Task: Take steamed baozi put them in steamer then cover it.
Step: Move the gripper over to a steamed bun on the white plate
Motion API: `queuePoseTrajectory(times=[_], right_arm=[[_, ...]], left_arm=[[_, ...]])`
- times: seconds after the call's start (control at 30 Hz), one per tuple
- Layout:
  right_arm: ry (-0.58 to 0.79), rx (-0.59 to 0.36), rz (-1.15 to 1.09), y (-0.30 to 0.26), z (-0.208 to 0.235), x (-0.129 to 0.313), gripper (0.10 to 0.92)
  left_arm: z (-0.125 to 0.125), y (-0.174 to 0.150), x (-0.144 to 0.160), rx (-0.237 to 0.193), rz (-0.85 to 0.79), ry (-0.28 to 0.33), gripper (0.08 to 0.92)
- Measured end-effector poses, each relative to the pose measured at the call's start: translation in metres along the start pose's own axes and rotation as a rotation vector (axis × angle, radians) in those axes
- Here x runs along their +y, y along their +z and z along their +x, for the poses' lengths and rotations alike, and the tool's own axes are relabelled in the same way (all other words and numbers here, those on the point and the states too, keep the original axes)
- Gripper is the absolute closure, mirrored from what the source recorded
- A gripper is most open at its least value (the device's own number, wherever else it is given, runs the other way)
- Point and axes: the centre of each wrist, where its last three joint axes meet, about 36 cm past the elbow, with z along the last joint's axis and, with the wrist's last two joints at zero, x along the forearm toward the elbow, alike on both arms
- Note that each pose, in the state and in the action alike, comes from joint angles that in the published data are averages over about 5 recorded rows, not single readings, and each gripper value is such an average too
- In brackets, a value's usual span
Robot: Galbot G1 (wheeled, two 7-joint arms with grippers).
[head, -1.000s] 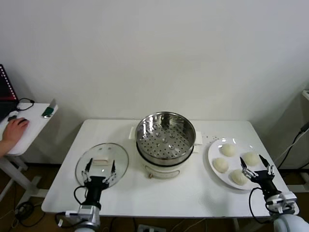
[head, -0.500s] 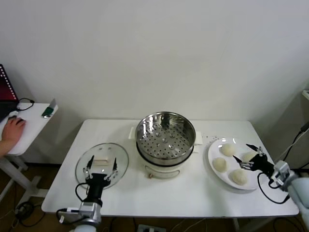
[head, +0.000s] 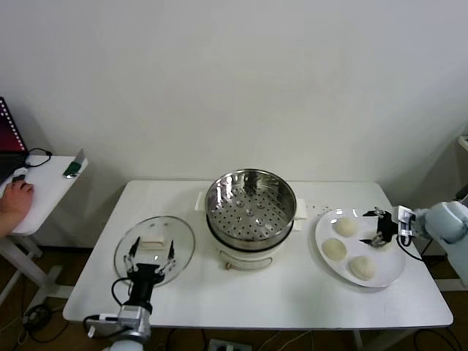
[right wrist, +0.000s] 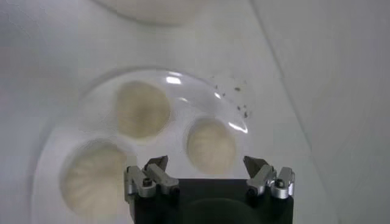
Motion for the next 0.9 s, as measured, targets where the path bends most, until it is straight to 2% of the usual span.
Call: queuePoseTrajectory(times=[0.43,0.9], right_arm=[[-0.122,0.123,0.107,-0.045,-0.043,-0.049,0.200],[-0.191,0.183,0.140,-0.069,-0.071,-0.066,0.200]], left_arm=[[0.001,-0.004,0.006,0.010,-0.009,0.006,0.177],[0.004,-0.004,0.009,0.017,-0.018,0.006,0.177]])
